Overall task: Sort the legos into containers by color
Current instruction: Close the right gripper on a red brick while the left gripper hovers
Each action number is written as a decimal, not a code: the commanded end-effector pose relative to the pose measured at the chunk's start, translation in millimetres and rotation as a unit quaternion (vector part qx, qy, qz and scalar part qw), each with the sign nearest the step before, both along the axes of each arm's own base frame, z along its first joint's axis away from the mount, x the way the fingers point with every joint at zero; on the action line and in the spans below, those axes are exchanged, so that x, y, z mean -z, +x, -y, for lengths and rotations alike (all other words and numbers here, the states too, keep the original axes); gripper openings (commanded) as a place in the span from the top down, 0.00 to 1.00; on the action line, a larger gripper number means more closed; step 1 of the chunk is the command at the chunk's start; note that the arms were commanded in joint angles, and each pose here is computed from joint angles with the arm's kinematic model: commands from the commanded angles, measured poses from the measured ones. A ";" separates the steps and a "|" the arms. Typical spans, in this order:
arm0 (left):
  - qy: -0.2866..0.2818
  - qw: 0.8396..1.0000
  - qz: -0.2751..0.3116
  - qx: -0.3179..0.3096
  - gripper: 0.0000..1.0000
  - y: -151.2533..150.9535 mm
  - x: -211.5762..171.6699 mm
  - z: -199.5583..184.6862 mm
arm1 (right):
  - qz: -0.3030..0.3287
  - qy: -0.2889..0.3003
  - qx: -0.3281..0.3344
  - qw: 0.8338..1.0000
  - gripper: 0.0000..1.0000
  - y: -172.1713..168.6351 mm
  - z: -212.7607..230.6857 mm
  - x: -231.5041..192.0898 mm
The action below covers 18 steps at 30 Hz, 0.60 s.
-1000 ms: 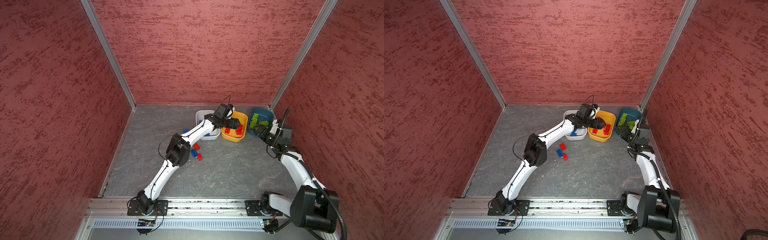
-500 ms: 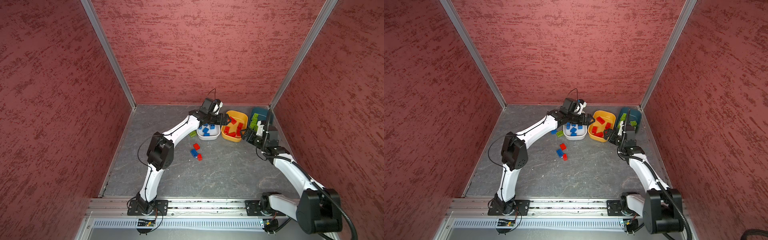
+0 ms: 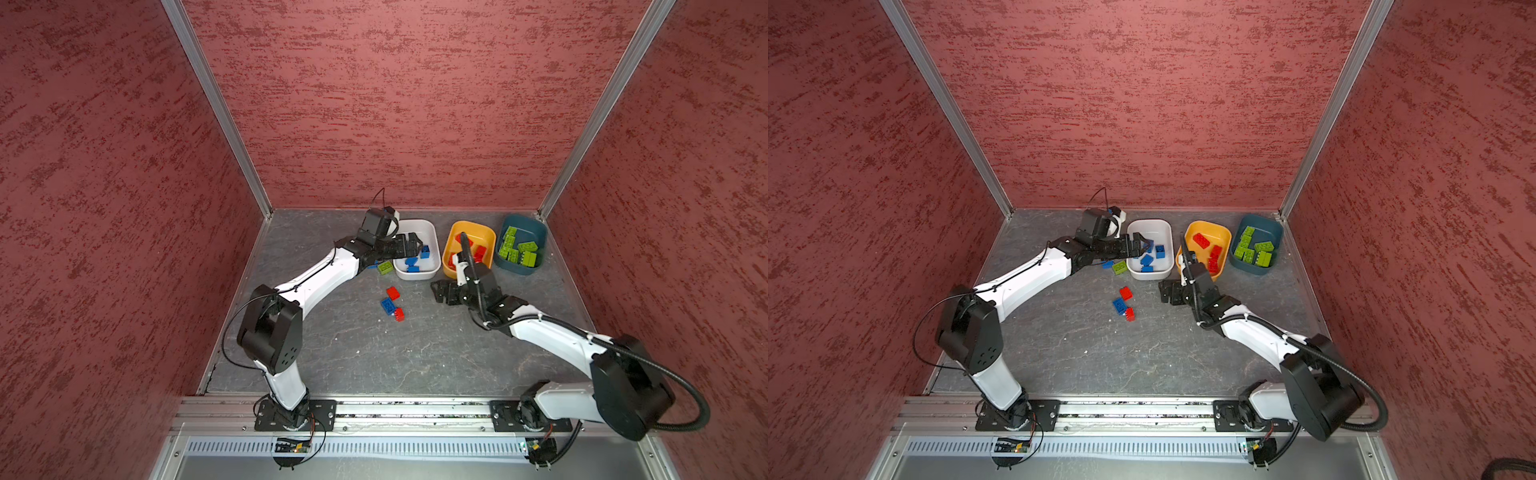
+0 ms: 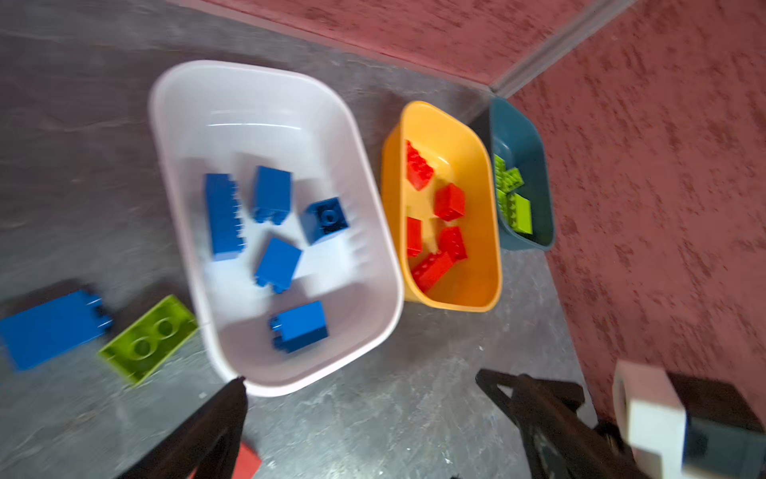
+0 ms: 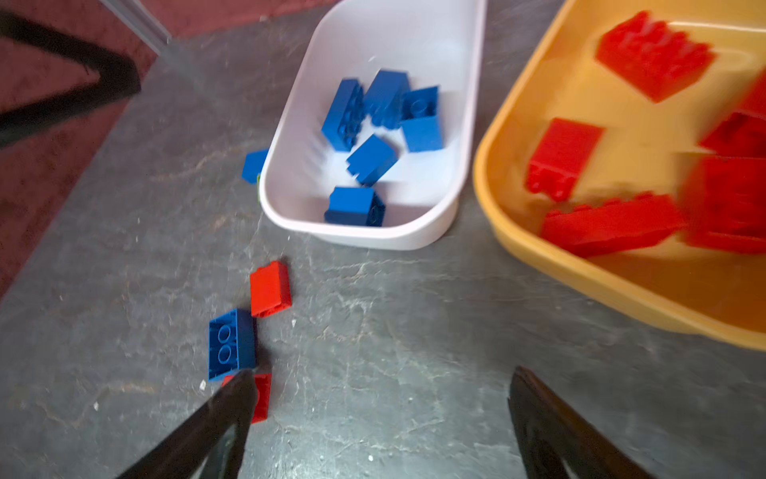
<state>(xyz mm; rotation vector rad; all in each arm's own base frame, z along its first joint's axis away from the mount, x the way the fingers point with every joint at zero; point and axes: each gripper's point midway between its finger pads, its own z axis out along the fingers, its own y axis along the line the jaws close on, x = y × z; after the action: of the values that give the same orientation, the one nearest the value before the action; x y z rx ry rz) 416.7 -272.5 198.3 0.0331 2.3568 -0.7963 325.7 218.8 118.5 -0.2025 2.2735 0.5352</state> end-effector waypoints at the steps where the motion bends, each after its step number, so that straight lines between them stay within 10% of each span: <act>1: 0.007 0.995 -0.002 -0.096 0.01 10.6 4.6 -44.8 | 0.033 -0.048 -0.061 0.996 0.08 -0.8 -35.2 -4.3; 9: 0.032 0.984 -0.037 -0.172 0.00 -1.5 26.3 -106.3 | 0.005 -0.101 -0.182 0.978 0.09 -25.4 -111.9 40.7; 18: 0.033 0.978 -0.055 -0.198 0.01 -9.1 35.9 -125.6 | -0.011 -0.134 -0.179 0.975 0.39 -25.5 -113.6 68.4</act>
<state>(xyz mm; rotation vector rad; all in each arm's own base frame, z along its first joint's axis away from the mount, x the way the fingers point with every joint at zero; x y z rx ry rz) 410.3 -153.8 162.4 -0.4189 2.3825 -0.5534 295.4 333.9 48.6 -0.7377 2.3551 0.4563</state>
